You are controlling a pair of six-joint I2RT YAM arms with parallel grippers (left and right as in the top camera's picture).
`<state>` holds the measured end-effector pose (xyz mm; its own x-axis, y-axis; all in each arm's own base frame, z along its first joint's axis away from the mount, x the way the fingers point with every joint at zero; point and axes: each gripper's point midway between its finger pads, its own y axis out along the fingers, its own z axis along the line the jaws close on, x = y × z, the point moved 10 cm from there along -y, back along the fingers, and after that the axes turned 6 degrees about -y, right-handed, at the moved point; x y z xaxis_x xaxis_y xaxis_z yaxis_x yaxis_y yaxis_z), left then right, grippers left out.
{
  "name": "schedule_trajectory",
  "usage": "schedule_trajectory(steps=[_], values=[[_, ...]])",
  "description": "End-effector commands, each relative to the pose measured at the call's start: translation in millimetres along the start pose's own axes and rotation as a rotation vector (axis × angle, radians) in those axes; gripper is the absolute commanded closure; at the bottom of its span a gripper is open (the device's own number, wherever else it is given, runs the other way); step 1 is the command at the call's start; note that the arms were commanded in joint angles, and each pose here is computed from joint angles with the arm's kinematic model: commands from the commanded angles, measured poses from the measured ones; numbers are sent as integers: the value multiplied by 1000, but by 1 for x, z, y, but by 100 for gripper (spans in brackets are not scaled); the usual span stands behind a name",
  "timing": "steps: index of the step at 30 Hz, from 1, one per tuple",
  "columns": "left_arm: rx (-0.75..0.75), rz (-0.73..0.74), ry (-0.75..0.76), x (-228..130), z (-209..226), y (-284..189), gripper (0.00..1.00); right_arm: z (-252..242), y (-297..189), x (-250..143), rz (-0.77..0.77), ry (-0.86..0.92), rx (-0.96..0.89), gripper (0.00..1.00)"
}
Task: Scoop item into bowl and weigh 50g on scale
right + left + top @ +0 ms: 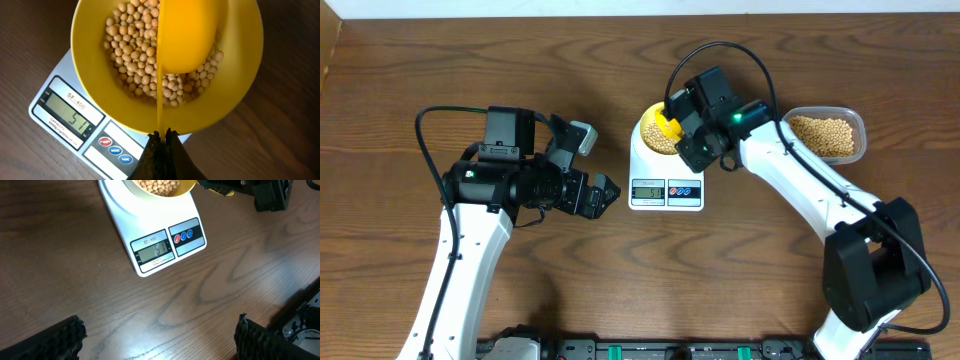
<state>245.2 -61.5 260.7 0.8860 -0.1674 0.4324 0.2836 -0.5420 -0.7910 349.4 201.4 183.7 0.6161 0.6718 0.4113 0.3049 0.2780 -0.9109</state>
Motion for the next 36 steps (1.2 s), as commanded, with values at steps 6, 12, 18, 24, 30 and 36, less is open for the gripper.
schedule_trajectory(steps=[6, 12, 18, 24, 30, 36], values=[[10, 9, -4, -2, 3, 1, 2, 1, -1, 5, -1, -21, -39, 99], [9, 9, -4, -2, 3, 1, 2, -3, -1, 6, -1, -22, -85, 99], [10, 9, -4, -2, 3, 1, 2, -1, -1, 6, -8, -28, -57, 99], [10, 9, -4, -2, 3, 1, 2, 3, 2, 6, -4, -35, -29, 99], [10, 9, -4, -2, 3, 1, 2, 8, 5, 5, 12, -54, -19, 99], [10, 9, -4, -2, 3, 1, 2, 10, 5, 4, 18, -57, -15, 99]])
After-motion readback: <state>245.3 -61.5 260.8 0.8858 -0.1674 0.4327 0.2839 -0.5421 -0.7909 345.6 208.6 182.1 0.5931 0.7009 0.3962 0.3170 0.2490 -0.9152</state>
